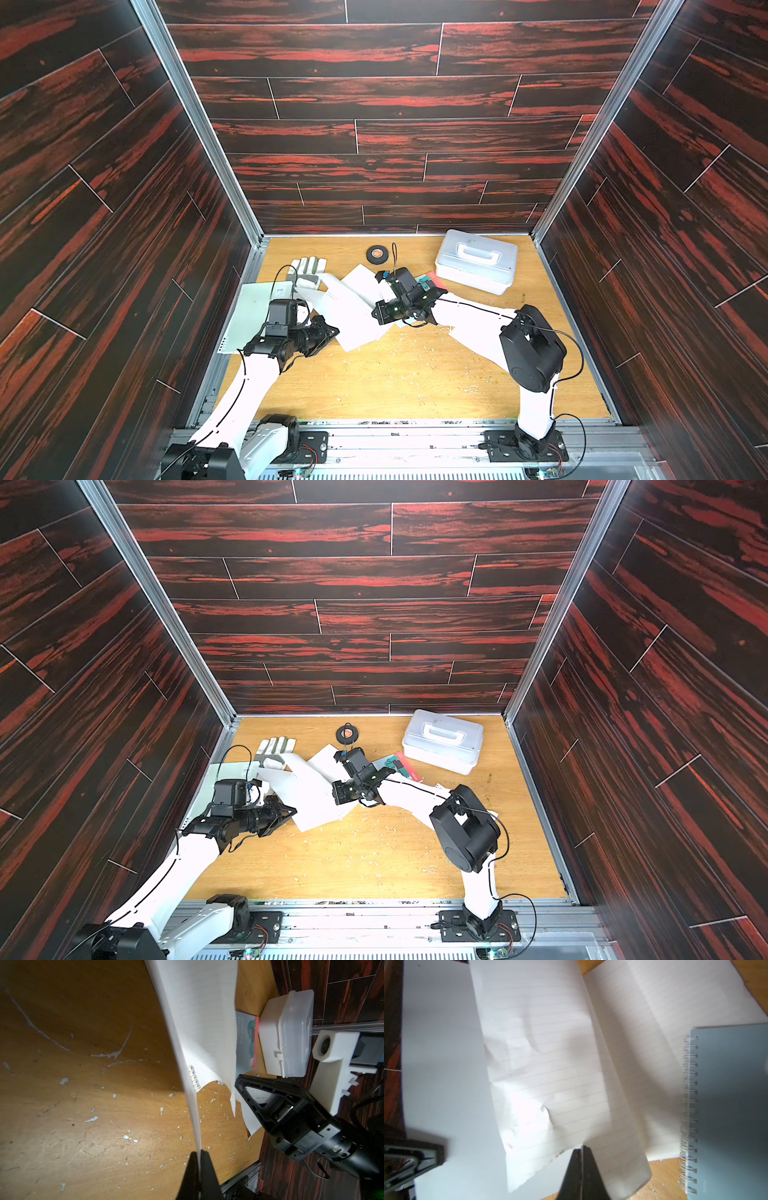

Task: Tear off pages from different notebooks
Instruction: Tear off the paper from the notebook.

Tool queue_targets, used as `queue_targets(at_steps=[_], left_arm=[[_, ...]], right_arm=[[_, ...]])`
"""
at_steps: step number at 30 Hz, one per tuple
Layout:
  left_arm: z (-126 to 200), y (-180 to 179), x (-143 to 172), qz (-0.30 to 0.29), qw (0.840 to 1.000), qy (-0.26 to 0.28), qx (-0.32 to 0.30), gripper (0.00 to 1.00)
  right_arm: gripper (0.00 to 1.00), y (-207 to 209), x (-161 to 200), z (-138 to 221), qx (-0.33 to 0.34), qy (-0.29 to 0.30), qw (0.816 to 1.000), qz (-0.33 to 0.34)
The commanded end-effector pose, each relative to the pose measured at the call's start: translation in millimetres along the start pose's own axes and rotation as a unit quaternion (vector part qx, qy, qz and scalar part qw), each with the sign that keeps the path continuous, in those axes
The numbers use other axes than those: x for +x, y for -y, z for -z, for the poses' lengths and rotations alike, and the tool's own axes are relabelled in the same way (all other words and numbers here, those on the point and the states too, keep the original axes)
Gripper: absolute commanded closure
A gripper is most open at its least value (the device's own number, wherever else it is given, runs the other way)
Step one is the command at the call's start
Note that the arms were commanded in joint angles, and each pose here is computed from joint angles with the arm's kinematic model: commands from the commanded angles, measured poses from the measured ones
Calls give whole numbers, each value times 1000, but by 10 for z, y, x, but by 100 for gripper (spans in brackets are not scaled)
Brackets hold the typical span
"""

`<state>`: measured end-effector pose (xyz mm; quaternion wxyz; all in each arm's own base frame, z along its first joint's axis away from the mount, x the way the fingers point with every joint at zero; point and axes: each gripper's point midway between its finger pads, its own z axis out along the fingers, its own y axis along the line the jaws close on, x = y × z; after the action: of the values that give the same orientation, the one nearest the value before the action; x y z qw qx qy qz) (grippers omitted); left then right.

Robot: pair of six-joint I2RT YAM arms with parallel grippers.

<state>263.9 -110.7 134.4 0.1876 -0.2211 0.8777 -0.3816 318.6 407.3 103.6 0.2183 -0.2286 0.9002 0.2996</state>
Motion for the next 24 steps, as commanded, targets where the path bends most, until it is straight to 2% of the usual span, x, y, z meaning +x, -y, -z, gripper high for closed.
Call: queue_targets(at_steps=[1,3,6,17,24], left_arm=[[20,-60,15,-10,1000,-5,-19,100],[12,-57,22,-7,1000,-7,-17,100],[5,-49,9,-6,1000,-7,-15,100],[-65,-54,0,0,1000,-18,-11,100],[-58,-30,11,-1,1000,-22,-7,100]], right_arm=[[73,192,103,-104,38,-5,999,1],[63,227,87,-135,42,3,999,4],[57,255,57,-181,46,10,999,9],[54,453,83,-399,82,11,996,25],[52,778,-22,-380,175,33,983,47]])
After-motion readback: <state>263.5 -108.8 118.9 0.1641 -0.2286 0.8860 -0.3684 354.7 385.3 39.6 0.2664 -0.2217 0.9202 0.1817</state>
